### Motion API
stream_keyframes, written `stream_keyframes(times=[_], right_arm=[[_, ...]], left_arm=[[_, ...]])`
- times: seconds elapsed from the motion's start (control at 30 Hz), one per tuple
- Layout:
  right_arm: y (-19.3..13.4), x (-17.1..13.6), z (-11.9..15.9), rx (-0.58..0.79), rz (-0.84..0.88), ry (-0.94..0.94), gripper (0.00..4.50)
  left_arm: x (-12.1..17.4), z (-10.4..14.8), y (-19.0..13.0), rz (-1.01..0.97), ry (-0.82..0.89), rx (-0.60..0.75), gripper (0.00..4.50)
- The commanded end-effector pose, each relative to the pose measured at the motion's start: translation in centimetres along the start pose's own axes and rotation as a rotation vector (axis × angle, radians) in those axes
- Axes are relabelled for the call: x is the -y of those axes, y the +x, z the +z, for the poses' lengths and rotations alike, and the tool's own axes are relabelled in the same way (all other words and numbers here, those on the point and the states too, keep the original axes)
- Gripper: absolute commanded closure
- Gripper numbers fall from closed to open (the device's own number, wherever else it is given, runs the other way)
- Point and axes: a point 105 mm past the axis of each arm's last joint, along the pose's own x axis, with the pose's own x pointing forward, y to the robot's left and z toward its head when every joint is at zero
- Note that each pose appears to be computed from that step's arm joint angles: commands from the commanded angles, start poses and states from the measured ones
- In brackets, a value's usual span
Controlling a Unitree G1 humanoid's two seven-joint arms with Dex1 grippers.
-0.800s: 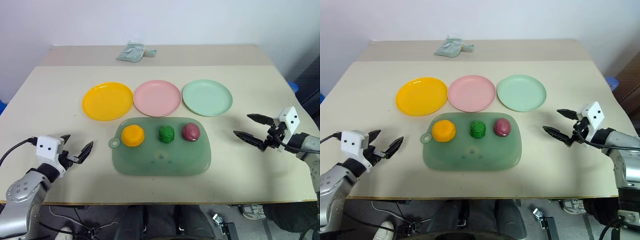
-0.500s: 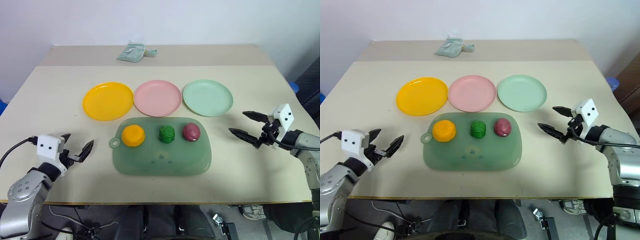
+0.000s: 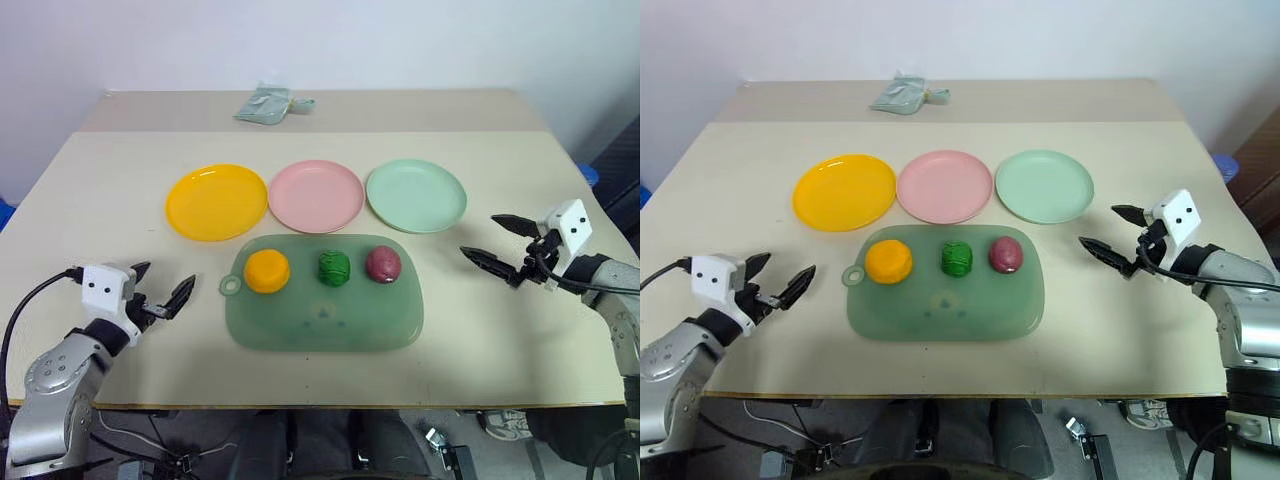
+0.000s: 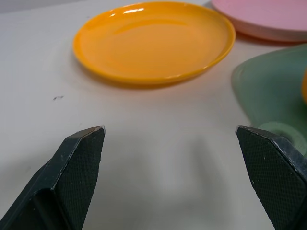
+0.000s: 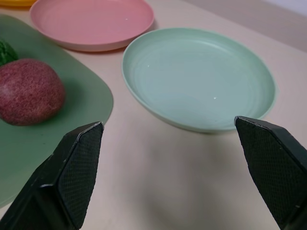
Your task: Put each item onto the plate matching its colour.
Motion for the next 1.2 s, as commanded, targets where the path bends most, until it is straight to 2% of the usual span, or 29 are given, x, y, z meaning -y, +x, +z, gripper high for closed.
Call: stream_keyframes(times=[0.03,0.17,0.3,0.47,0.73,0.97,1.07,1.17,1.2], right_arm=[[-0.9,-0.1,1.3,0.069,-0.003,0.005,0.03],[-2.0,-0.1,0.9,0.072,0.000,0.021,0.03],[-2.7,-0.5,1.6,0.115,0.016,0.038,0.03],[-2.7,-3.6,1.7,0.106,0.179,0.072,0.03],[-1.8,-7.1,1.5,0.128,0.247,0.100,0.03],[-1.2,-8.6,1.7,0.123,0.248,0.095,0.03],[-1.0,-8.8,1.9,0.112,0.247,0.081,0.00],[-0.9,-8.9,2.2,0.113,0.244,0.074,0.00],[-0.9,-8.8,2.2,0.113,0.243,0.072,0.00]], left_arm=[[0.4,1.3,0.3,-0.062,0.015,0.035,0.00],[1.7,2.6,0.8,-0.185,-0.009,0.061,0.00],[3.3,4.1,0.8,-0.346,-0.019,0.072,0.00],[7.1,4.0,1.8,-0.585,0.104,0.015,0.00],[8.7,2.9,4.6,-0.637,0.217,0.007,0.00],[9.1,0.9,5.5,-0.637,0.200,-0.019,0.00],[9.2,1.0,5.8,-0.617,0.176,0.002,0.82],[8.8,1.5,6.2,-0.566,0.155,0.039,2.25],[8.7,1.8,6.3,-0.548,0.142,0.055,2.25]])
